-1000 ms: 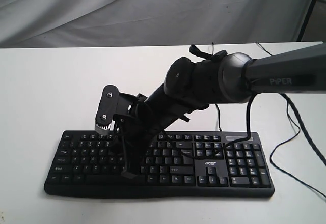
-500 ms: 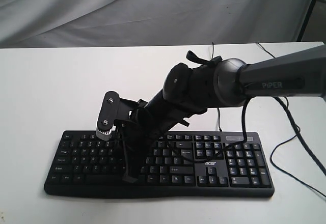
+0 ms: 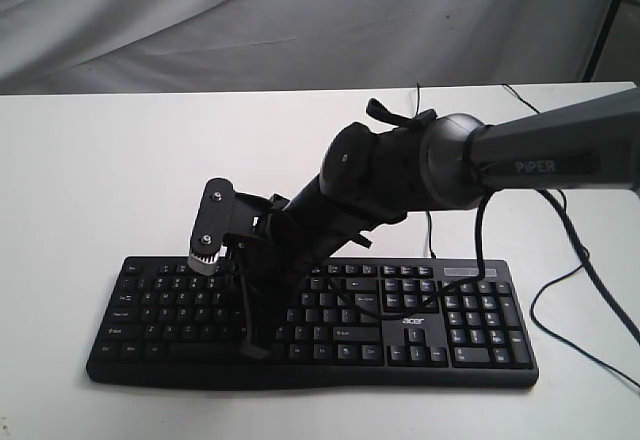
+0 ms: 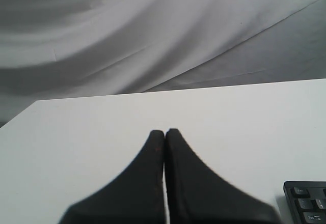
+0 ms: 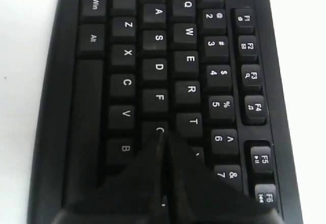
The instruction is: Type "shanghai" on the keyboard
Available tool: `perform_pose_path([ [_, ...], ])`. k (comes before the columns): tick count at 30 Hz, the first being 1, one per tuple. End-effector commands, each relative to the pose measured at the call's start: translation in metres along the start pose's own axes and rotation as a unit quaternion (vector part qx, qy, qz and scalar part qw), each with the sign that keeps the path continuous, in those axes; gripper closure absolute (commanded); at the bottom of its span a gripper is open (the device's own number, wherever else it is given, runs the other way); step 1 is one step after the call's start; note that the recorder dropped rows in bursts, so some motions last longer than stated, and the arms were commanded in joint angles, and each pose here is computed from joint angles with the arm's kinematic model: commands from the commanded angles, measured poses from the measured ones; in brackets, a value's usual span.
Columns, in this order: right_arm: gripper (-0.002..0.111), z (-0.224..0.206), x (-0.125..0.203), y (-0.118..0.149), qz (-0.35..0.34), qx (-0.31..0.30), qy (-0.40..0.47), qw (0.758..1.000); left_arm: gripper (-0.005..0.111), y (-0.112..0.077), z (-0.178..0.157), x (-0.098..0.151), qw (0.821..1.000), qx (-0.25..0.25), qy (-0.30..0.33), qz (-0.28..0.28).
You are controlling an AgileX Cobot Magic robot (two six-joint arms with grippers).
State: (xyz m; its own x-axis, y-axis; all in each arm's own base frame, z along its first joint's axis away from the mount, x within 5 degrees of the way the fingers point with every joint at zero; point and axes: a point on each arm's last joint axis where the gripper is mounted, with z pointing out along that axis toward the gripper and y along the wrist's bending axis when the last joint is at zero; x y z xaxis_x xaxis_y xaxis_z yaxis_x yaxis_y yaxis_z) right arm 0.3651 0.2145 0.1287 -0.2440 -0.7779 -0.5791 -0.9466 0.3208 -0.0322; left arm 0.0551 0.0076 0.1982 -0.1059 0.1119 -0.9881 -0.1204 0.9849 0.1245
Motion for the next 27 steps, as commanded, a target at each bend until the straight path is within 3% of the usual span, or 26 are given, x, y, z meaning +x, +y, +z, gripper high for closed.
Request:
perform_pose_path([
  [1,0.108,-0.002,0.000,-0.002,0.002,0.002,-0.004,1.000,0.106,0.000,0.001,0.001,1.000,0.002,0.001,-0.001],
  [9,0.108,0.010,0.009,-0.002,0.002,-0.007,0.010,1.000,0.106,0.000,0.001,0.001,1.000,0.002,0.001,-0.001],
  [27,0.108,-0.009,-0.005,-0.001,-0.007,0.006,-0.010,1.000,0.106,0.000,0.001,0.001,1.000,0.002,0.001,-0.001],
])
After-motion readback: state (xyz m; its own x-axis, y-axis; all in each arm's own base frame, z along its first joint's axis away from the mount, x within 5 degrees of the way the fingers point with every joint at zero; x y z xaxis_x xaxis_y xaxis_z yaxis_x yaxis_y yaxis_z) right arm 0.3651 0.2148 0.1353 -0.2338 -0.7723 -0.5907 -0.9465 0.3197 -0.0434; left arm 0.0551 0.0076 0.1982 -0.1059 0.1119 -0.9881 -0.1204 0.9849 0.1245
